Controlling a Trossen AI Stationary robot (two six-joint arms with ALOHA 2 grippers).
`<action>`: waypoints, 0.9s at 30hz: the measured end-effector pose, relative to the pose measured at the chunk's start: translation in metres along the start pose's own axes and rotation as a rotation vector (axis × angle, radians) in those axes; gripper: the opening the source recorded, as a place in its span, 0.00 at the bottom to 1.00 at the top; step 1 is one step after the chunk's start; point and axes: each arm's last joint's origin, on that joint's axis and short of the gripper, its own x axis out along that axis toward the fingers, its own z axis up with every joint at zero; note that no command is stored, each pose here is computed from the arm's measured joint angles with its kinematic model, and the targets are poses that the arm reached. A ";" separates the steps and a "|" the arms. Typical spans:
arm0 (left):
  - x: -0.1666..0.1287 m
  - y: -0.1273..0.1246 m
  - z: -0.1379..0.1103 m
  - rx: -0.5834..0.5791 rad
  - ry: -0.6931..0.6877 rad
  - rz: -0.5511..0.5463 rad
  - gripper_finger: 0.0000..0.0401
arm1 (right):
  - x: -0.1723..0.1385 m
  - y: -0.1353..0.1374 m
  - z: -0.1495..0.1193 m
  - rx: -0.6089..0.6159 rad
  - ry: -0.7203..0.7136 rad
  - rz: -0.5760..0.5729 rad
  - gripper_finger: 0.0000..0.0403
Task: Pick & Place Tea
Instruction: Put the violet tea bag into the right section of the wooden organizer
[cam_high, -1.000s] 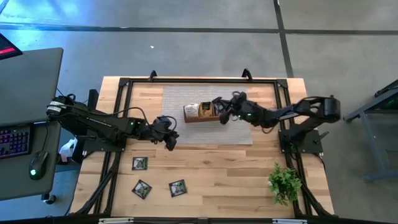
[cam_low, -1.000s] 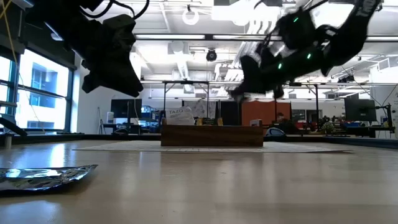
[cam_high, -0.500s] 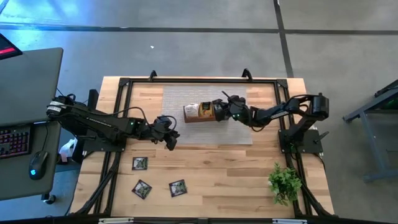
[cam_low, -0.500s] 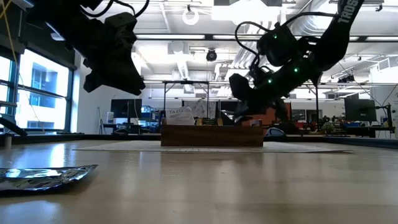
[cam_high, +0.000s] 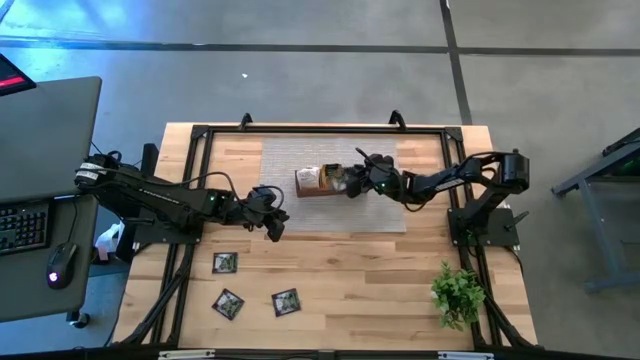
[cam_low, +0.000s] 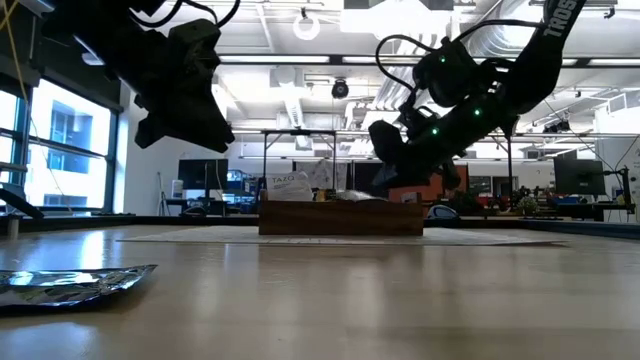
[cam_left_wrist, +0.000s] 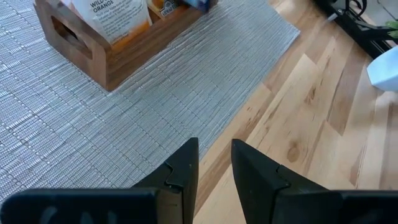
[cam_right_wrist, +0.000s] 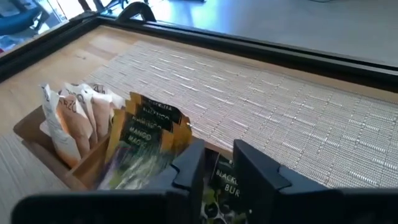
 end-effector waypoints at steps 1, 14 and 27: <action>0.000 0.000 0.000 0.000 0.000 0.000 0.23 | 0.000 0.000 0.000 0.000 0.000 0.000 0.21; 0.000 0.000 0.000 0.000 0.000 0.000 0.23 | -0.014 0.035 0.006 -0.233 -0.029 0.556 0.22; 0.000 -0.001 0.001 0.024 -0.022 0.001 0.23 | -0.034 0.051 -0.036 -0.415 0.228 0.573 0.36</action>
